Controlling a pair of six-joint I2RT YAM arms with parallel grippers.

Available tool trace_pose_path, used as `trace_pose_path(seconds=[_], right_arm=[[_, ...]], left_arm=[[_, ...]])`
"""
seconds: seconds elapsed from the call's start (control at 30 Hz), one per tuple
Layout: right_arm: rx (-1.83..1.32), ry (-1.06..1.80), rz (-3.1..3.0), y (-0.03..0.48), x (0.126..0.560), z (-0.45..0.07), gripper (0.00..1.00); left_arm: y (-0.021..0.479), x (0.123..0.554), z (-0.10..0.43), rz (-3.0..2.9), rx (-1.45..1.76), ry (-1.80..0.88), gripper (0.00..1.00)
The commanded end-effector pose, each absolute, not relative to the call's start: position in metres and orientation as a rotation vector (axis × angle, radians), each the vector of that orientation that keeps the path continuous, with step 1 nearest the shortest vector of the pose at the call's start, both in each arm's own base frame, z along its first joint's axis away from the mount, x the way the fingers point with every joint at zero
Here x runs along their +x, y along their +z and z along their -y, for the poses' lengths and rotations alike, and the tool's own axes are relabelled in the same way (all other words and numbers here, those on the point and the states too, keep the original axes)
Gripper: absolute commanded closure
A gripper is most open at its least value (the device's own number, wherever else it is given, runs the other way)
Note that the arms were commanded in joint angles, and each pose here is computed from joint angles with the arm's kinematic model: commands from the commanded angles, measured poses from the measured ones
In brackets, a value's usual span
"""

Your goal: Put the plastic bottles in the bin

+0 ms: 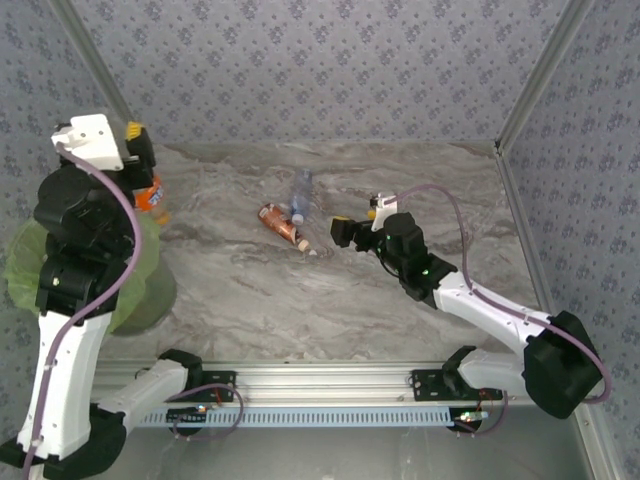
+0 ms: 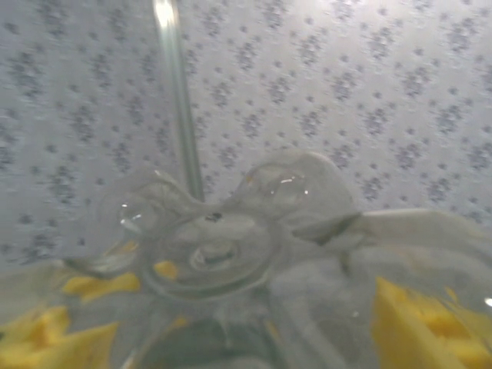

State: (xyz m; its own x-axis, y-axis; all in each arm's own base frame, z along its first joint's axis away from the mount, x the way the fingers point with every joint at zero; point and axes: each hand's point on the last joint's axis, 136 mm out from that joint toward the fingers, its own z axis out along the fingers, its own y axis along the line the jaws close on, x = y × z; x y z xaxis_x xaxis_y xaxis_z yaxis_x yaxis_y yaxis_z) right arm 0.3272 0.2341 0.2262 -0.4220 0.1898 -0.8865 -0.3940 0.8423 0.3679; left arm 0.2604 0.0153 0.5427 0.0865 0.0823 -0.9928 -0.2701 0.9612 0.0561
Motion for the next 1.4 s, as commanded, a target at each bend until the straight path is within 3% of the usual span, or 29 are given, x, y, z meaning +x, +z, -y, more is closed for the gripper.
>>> trace_pose_path(seconds=[0.0,0.97,1.27,1.37], right_arm=[[-0.147,0.638,-1.884,0.235,0.332,-0.236,0.01],[-0.173,0.656,-1.904,0.236,0.34,-0.249,0.01],[-0.173,0.667,-1.907,0.239,0.342,-0.256,0.01],[-0.177,0.667,-1.913,0.237,0.343,-0.259,0.01]], left_arm=[[0.553,0.249,-0.039,-1.419,-0.212,0.383,0.53],[0.503,0.244,-0.186,-1.271,-0.716,0.708,0.53],[0.465,0.241,-0.224,-1.188,-0.844,0.813,0.52],[0.44,0.236,-0.234,-1.182,-0.919,0.826,0.46]])
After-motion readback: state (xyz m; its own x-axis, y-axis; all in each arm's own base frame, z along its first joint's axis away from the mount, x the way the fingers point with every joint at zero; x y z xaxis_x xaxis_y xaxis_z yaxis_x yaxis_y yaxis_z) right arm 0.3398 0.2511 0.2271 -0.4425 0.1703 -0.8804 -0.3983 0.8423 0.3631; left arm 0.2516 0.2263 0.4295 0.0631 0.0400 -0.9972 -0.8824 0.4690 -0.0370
